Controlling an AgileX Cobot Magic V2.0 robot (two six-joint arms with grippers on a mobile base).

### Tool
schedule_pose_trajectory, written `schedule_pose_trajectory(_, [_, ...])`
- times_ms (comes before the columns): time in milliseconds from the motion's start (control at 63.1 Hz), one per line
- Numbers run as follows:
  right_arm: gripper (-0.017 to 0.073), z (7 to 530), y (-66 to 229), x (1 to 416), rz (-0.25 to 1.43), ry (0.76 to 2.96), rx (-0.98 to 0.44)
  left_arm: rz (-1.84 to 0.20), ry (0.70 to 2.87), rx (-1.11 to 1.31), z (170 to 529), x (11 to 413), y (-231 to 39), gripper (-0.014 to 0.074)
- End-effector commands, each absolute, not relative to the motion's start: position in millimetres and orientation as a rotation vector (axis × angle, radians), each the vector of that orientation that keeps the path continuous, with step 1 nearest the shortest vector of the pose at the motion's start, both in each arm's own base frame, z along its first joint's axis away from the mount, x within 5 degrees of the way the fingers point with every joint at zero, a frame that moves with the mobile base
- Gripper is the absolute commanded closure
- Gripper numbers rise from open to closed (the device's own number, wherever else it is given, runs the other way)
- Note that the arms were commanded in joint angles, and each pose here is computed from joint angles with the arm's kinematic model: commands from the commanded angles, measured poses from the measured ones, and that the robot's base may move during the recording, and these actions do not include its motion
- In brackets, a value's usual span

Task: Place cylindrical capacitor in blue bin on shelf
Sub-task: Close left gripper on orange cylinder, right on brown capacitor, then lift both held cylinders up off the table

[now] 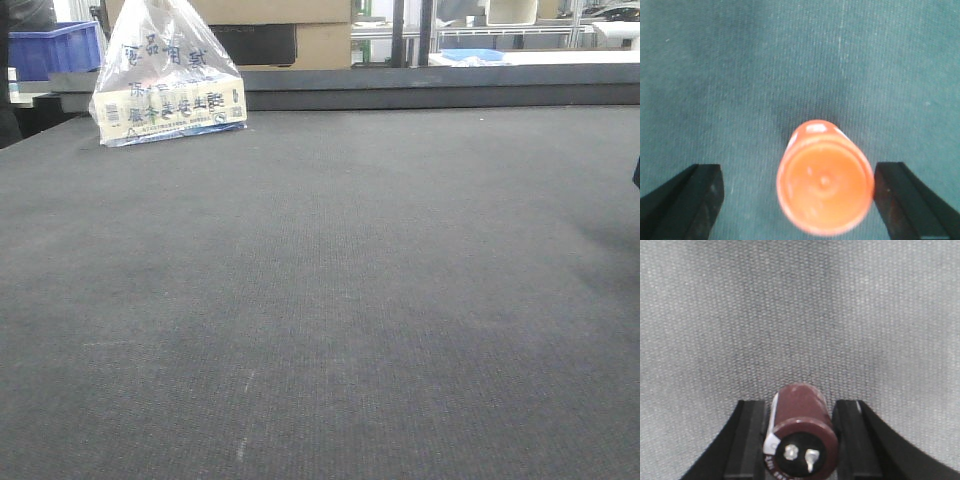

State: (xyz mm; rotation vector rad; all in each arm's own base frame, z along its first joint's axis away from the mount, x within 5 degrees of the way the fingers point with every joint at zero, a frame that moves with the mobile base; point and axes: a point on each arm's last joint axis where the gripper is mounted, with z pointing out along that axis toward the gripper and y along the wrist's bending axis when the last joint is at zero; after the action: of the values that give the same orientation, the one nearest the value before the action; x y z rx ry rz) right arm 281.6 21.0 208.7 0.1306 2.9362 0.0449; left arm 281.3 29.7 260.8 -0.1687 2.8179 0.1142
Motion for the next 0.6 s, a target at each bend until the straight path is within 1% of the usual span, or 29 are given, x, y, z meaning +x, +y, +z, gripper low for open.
schedule_pose_trajectory(0, [0.0727,210.9,20.6,283.8,0.048,2.920,0.132,0.110,2.816,-0.162,255.5,285.9,29.4,0.0096])
schedule_pose_trajectory(317, [0.0727,210.9,20.7,283.8,0.049,2.920,0.133,0.098,2.847,-0.111,238.2,297.1,24.5,0.0097])
schedule_pose_trajectory(380, [0.0727,210.9,20.7,283.8,0.049,2.920,0.133,0.097,2.845,-0.111,237.0,298.1,24.5,0.0118])
schedule_pose_trajectory(444, [0.0727,210.9,20.7,283.8,0.049,2.920,0.133,0.097,2.854,-0.112,236.8,297.4,24.5,0.0167])
schedule_pose_trajectory(555, [0.0727,210.9,20.7,283.8,0.049,2.920,0.133,0.093,2.863,-0.116,236.5,296.6,24.2,0.0337])
schedule_pose_trajectory(587, [0.0727,210.9,20.7,283.8,0.049,2.920,0.133,0.090,2.863,-0.118,236.5,296.6,24.0,0.0403])
